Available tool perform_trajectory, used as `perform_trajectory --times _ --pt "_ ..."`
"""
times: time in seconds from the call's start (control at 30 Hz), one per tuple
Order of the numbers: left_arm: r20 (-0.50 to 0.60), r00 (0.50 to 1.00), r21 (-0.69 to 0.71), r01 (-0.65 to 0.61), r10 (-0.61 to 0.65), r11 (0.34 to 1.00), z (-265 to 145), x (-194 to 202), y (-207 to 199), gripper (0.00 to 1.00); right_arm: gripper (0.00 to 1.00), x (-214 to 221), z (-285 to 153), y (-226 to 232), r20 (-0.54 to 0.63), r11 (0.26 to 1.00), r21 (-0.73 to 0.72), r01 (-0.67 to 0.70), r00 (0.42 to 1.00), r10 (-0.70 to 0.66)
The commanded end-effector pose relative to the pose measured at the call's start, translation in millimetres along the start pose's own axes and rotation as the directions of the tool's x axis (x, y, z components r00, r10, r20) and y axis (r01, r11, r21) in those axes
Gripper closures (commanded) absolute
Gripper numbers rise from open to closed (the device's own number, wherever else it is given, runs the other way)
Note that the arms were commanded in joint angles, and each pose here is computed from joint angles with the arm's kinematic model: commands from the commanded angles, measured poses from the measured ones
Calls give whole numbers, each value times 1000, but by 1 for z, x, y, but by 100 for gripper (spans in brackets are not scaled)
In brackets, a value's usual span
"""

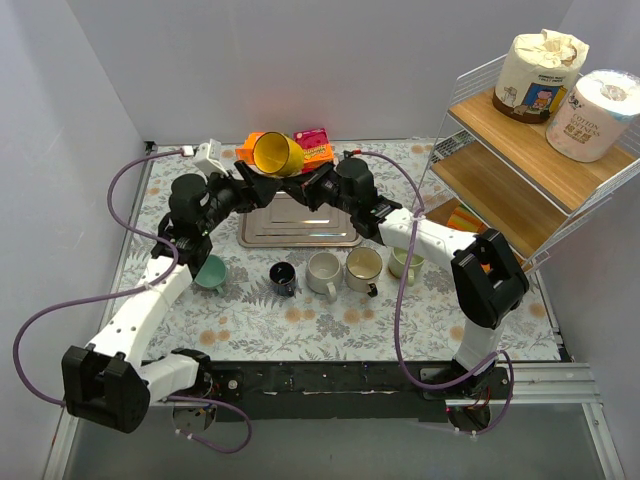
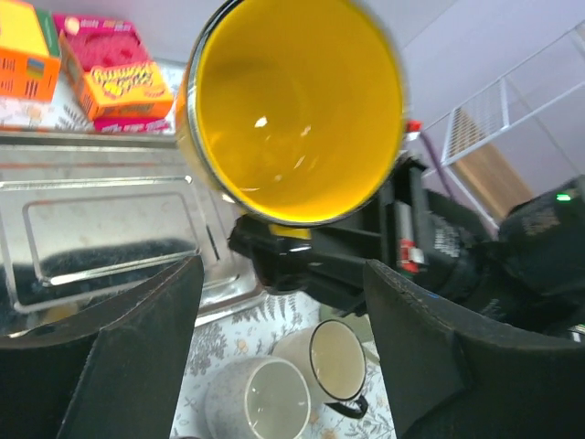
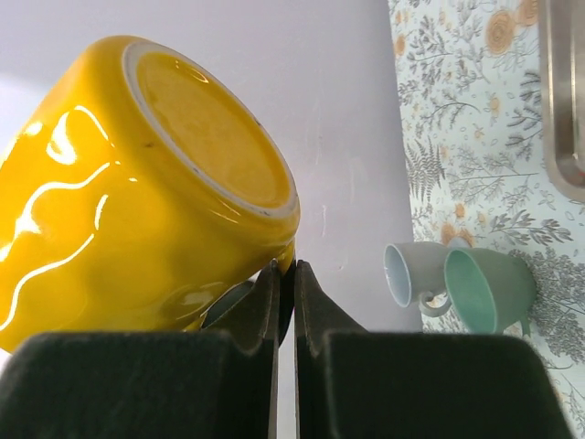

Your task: Turn the mug right side up

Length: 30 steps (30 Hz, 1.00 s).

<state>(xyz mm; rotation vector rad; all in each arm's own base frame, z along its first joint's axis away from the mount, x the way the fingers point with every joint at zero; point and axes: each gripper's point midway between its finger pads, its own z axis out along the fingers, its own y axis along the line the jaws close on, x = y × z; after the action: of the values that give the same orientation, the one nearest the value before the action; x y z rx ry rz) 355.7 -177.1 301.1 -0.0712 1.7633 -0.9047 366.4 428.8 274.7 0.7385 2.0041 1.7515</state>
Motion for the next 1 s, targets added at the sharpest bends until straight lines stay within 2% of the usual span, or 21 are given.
perform_trajectory --times 0.0,0.3,0.4,0.5,0.6,0.97 --pt "125 991 82 -57 47 995 -16 -30 -29 30 99 -4 -19 60 59 989 -136 50 997 -43" --pt "21 1000 39 -23 22 999 3 -11 -14 40 99 -4 -21 64 103 992 -68 107 990 -100" --pt "24 999 23 -21 20 1000 0 -11 -14 39 99 -4 -22 65 107 992 -67 110 989 -103" --pt "22 1000 5 -18 18 1000 -2 -9 -11 33 99 -4 -22 66 106 991 -71 114 989 -106" --pt "-1 1000 2 -12 12 1000 0 -1 -8 33 99 -4 -20 65 106 991 -71 117 988 -109" --pt "-30 999 -14 -15 14 1000 17 5 -3 45 99 5 -21 63 91 990 -67 124 989 -118"
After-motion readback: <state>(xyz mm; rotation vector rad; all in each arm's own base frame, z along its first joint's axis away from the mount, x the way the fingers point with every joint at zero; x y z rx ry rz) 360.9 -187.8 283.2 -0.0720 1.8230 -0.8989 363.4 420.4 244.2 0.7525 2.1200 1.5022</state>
